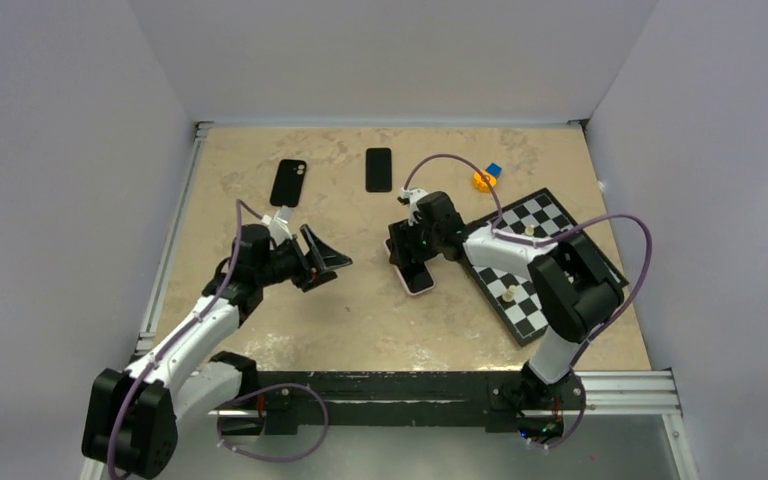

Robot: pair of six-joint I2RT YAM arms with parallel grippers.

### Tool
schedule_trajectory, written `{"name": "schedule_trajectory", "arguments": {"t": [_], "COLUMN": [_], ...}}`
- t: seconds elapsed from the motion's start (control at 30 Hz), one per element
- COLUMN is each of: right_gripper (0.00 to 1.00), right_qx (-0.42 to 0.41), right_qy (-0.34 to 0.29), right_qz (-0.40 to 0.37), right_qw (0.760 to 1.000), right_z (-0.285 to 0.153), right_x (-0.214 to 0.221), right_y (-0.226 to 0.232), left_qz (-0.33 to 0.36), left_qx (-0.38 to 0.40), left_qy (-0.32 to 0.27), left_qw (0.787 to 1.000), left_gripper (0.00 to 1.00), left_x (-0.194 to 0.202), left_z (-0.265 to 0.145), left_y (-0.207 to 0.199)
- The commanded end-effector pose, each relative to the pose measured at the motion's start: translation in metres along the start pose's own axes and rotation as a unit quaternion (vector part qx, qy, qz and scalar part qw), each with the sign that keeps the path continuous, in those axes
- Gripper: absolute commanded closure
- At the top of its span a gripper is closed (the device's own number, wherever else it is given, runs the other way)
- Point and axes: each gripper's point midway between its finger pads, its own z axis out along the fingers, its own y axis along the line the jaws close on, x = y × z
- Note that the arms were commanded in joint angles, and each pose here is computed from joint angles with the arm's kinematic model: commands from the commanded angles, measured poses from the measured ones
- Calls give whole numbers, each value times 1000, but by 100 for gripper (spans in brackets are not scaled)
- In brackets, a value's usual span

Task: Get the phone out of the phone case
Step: Pick up the phone at the center of the board.

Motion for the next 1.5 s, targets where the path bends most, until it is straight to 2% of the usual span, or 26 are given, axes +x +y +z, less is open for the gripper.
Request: {"name": "schedule_trajectory", "arguments": {"t": [0.0, 0.2, 0.53, 0.67, 0.77, 0.9, 1.1, 1.3, 1.4, 1.47], "right_gripper": [100, 100, 100, 100, 100, 100, 100, 100, 100, 100], "right_qx": [-96, -145, -185, -199, -187, -187, -198, -206, -205, -204], "right_qy": [-95, -130, -156, -171, -177, -181, -186, -198, -198, -197], "right_qz": [-12, -13, -21, -14, -12, -10, -17, -21, -20, -20], "right_qw": [991, 981, 970, 965, 966, 966, 962, 958, 958, 959], "right_z": [-29, -52, -73, -82, -84, -91, -102, -112, -113, -114], "right_x": [-40, -45, -54, -58, -59, -59, -59, -66, -67, -66], "right_y": [57, 92, 135, 147, 148, 151, 160, 169, 170, 170], "left_qz": [7, 8, 30, 32, 48, 67, 52, 58, 54, 47], "left_qx": [69, 60, 17, 7, -11, -55, -40, 29, 50, 70], "left_qy": [1, -22, -25, -27, -37, -58, -45, -14, -8, -1], "left_qw": [998, 998, 999, 999, 998, 995, 997, 998, 997, 996], "left_gripper": [26, 39, 43, 48, 47, 39, 38, 58, 80, 90], "left_x": [-10, -19, -22, -21, -22, -20, -15, -8, -2, 2], "left_z": [20, 33, 49, 52, 44, 24, 31, 45, 45, 44], "left_y": [-38, -42, -36, -34, -30, -15, -14, -47, -54, -58]}}
